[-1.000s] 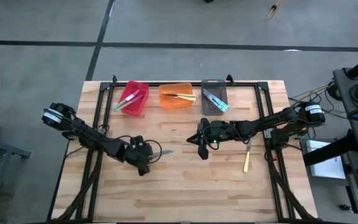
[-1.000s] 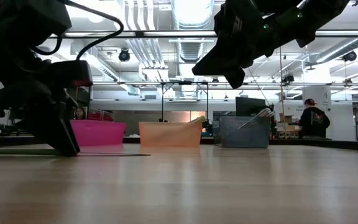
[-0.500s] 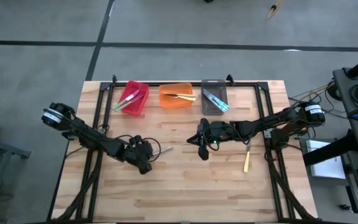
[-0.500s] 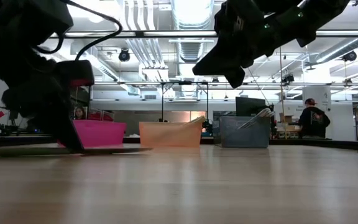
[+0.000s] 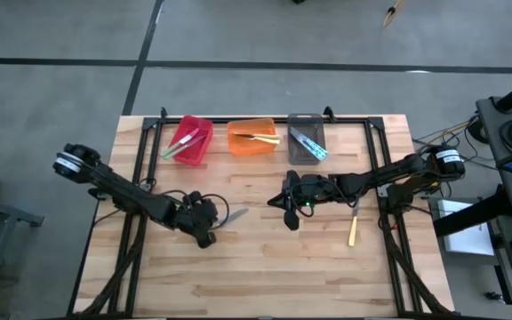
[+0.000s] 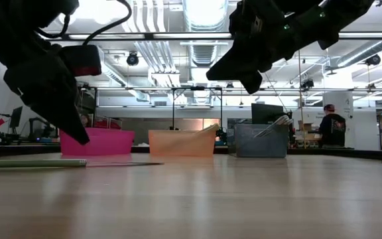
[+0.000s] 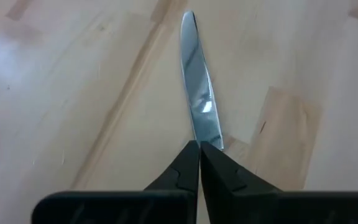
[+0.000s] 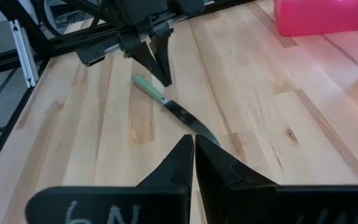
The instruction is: Sort silverware by color (type)
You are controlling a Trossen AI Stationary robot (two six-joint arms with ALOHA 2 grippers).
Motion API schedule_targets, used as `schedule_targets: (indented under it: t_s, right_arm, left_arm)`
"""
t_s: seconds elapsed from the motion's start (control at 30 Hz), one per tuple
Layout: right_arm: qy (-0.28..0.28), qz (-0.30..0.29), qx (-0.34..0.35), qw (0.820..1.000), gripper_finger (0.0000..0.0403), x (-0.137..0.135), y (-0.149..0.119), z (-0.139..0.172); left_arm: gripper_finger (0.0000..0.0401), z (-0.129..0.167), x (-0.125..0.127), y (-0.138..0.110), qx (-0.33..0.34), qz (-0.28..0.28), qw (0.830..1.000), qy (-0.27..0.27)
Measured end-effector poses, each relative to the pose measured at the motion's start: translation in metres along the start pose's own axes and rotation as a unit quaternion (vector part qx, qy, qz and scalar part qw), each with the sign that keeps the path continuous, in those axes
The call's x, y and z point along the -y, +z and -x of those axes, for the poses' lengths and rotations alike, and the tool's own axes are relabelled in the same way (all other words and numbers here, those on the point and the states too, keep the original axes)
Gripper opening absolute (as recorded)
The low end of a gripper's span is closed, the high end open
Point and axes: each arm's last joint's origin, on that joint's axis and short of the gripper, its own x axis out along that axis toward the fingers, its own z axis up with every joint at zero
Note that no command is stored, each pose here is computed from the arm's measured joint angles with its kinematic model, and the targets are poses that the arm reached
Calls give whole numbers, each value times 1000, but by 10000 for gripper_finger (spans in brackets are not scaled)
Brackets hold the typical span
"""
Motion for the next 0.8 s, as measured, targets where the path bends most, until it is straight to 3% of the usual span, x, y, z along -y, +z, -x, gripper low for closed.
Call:
schedule_targets:
  t_s: [0.23, 0.57, 0.8]
  right_arm:
    - [2, 3, -18, 1000, 9, -3, -4, 0]
    - [26, 50, -17, 998, 9, -18, -8, 1]
    - [33, 59, -2, 998, 9, -21, -6, 1]
  left_arm:
    - [1, 13, 8, -4, -7, -16, 999, -47]
    - [0, 35, 53, -37, 19, -79, 984, -161]
    - [3, 37, 56, -41, 46, -39, 988, -139]
